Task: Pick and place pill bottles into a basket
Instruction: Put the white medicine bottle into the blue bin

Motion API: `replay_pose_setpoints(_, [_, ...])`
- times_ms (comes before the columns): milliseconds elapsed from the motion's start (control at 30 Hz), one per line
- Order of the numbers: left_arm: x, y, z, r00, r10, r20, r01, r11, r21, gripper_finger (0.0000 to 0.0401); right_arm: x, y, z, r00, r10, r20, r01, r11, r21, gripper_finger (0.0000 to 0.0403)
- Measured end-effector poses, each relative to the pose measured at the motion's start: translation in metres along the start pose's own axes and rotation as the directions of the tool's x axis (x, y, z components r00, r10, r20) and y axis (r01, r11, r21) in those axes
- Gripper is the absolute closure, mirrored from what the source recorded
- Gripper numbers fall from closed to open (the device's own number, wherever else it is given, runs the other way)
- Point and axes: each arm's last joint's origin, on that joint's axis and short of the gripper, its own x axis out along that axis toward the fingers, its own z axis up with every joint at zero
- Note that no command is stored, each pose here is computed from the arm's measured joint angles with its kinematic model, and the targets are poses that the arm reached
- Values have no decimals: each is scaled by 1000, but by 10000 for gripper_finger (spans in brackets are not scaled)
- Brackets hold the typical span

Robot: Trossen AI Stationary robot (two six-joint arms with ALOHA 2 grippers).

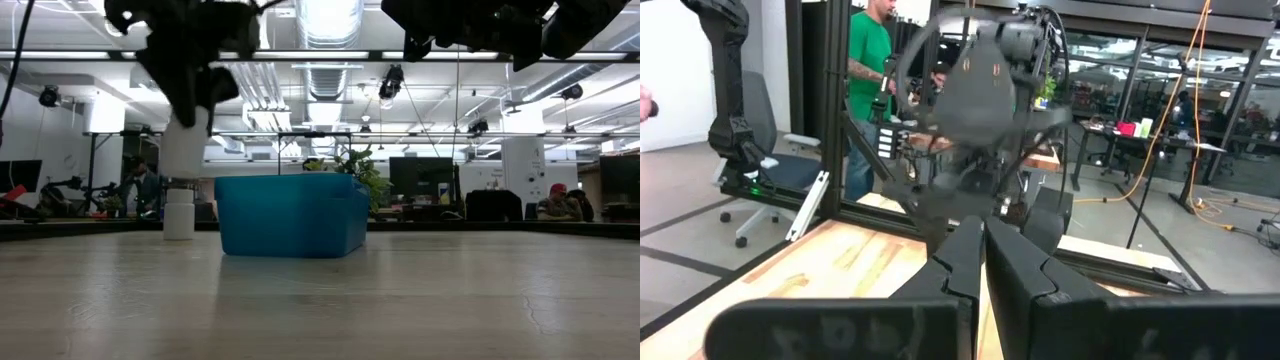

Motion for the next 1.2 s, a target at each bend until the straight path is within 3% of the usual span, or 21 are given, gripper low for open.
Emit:
replay_pose_setpoints(300, [-27, 0, 23, 995, 63, 79, -66, 997, 36, 259, 0, 0, 0, 1000, 1, 0, -1, 1000, -1, 394])
replay_pose_setpoints(667, [-1, 1, 50, 996, 83, 29, -85, 990, 112, 259, 0, 0, 0, 1000, 1, 0, -1, 1000, 3, 394])
replay_pose_setpoints(1200, [10, 4, 68, 983, 123, 133, -144, 976, 162, 259, 0, 0, 0, 1000, 7, 0, -7, 1000, 5, 394])
